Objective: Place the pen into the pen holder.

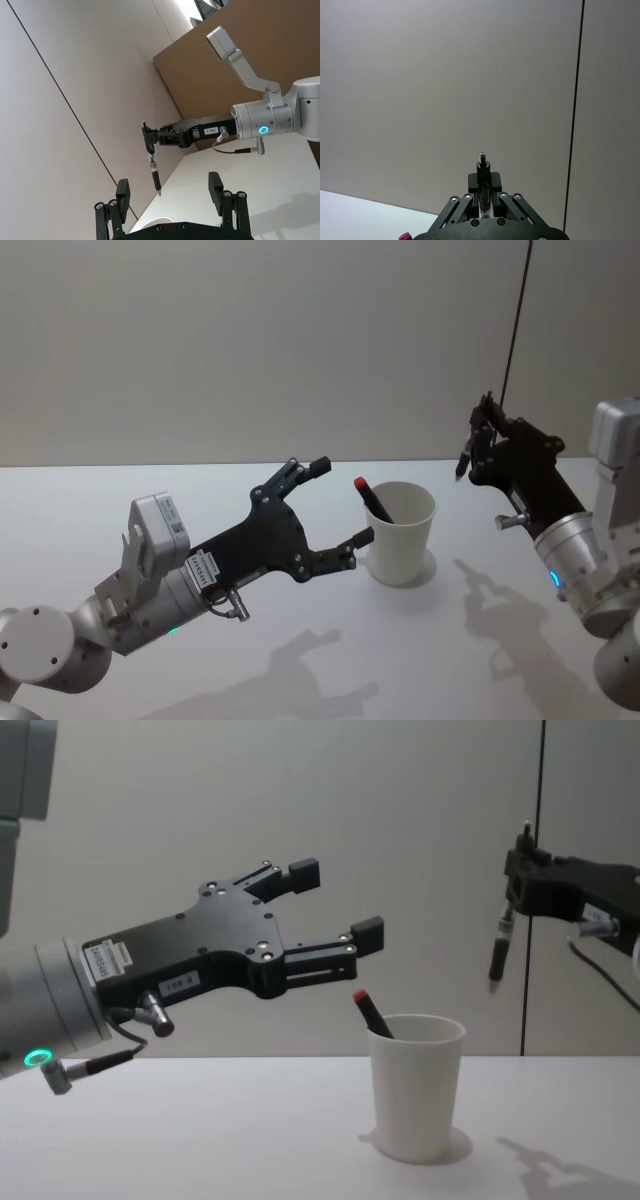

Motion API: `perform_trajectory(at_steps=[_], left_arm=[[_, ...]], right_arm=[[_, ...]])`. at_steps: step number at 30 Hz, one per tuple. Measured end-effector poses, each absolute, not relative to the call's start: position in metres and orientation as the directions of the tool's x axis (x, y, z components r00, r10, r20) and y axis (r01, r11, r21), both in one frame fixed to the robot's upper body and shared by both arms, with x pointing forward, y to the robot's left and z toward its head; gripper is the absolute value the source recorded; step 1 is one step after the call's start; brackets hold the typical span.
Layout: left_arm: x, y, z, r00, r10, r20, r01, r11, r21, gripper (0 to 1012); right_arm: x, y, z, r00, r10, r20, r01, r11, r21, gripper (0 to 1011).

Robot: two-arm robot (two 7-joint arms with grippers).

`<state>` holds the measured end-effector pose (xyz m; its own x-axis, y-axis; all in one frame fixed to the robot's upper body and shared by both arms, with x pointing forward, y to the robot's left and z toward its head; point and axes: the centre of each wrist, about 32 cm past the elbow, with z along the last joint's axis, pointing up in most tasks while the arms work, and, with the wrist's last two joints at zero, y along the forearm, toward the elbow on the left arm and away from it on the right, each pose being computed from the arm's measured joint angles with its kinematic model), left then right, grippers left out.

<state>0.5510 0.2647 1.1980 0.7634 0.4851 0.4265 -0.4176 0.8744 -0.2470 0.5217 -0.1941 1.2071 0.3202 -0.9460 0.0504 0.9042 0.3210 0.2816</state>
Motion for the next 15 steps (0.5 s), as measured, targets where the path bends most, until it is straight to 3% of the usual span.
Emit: perform_trajectory(at_steps=[15], left_arm=[[0.5510,0.2647,1.1980,0.763,0.485,0.427,-0.418,0.874,-0.247,1000]], right_arm=[[0.5294,-0.1891,1.2030,0.379,-0.925,0.011,0.886,0.367,0.284,134]])
